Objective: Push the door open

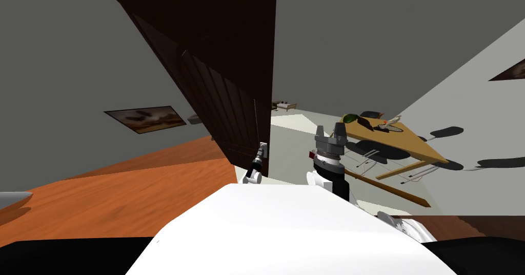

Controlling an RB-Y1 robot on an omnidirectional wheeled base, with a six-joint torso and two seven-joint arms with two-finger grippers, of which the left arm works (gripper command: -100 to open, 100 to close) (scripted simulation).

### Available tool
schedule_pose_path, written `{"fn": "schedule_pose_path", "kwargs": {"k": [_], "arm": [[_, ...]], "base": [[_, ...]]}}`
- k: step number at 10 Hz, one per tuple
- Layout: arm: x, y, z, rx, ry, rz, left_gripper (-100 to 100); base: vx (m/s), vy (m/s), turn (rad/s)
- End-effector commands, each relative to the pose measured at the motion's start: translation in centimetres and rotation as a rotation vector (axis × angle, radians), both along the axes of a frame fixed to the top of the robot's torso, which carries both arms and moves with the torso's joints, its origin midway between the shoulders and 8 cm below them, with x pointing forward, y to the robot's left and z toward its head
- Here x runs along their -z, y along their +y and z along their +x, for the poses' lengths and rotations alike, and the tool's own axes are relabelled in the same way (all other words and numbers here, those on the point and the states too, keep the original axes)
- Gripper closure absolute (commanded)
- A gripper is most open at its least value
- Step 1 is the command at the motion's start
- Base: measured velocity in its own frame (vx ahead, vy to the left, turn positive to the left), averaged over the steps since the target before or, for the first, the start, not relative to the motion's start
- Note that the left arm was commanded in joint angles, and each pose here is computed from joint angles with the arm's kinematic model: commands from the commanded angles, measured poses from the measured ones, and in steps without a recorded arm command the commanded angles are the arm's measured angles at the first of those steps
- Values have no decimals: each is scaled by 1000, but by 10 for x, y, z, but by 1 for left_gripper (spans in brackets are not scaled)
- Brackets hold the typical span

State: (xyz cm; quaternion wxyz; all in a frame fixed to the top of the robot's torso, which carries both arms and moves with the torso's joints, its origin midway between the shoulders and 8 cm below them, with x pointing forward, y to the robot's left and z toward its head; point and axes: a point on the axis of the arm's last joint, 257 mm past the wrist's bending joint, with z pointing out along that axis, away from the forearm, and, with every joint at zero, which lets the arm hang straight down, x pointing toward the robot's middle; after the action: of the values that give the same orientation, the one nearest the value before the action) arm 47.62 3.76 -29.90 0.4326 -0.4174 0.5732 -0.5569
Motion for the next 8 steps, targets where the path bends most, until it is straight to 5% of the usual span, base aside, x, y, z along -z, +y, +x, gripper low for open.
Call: {"fn": "schedule_pose_path", "kwargs": {"k": [1, 3, 8], "arm": [[0, 1, 0, -2, -1, 0, 100], [0, 1, 0, -2, -1, 0, 100], [11, 17, -15, -2, 5, 45, 100]], "base": [[-11, 8, -3], [0, 0, 0], [190, -72, 162]]}}
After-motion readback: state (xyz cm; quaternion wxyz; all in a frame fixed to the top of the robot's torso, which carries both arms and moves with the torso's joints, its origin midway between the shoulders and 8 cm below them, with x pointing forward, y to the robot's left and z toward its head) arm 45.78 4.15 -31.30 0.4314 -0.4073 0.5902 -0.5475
